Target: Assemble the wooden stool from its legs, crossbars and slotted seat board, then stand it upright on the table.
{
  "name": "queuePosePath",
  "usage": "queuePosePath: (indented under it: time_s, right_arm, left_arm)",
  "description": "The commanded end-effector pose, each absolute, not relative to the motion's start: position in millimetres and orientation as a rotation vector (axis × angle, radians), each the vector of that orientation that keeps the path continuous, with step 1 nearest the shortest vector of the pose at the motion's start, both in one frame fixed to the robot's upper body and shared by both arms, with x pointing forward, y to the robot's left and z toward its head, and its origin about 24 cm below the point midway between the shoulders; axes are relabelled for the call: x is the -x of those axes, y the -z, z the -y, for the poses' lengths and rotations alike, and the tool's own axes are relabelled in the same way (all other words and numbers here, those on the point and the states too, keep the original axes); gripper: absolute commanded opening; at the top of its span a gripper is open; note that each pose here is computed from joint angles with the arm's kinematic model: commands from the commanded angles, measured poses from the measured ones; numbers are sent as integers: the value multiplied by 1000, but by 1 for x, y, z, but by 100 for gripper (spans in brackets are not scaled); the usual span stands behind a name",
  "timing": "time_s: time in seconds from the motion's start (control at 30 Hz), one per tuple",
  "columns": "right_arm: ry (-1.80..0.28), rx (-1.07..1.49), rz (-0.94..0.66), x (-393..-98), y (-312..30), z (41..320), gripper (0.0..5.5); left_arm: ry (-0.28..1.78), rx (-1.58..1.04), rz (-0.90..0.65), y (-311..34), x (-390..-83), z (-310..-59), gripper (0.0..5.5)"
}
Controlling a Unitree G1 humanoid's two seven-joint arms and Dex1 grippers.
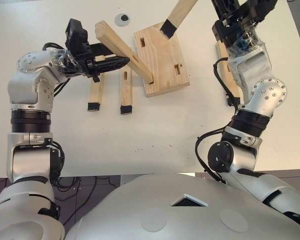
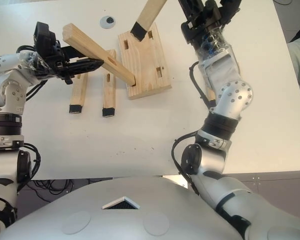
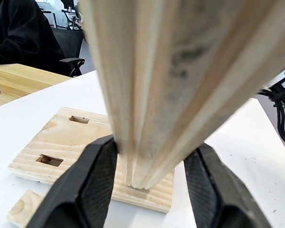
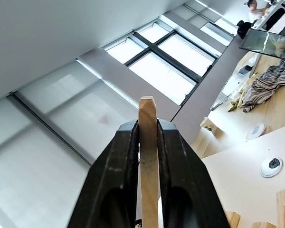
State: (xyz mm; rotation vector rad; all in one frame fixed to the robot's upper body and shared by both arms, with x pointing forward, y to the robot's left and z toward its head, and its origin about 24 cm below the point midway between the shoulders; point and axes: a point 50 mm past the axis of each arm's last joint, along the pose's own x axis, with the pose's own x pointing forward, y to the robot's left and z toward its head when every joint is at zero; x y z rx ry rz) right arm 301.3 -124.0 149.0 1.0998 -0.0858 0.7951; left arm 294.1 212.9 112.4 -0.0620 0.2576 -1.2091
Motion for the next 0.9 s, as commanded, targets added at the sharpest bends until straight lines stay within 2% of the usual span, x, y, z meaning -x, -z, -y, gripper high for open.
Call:
queuePosePath:
  time_s: [0.03,0.3,0.67,0.77,0.9]
  right_arm:
    - [-857,-1043,91,-300,-140,97,40]
    - [-909,-895,88,-307,-115,56,40]
    - [-931,-871,79,-306,-105,39,40]
    - [-937,-844,93,-306,-113,49,40]
    - [-874,-809,123,-312,-124,80,40]
  left_arm:
    - [1227,196,-504,-84,-285,-219,203]
    - [1256,233,-598,-72,-288,-223,203]
    - [1264,436,-651,-57,-285,-216,203]
    - [1233,435,-626,-50,-283,-217,203]
    - [1220,302,-439,-68,-290,-208,203]
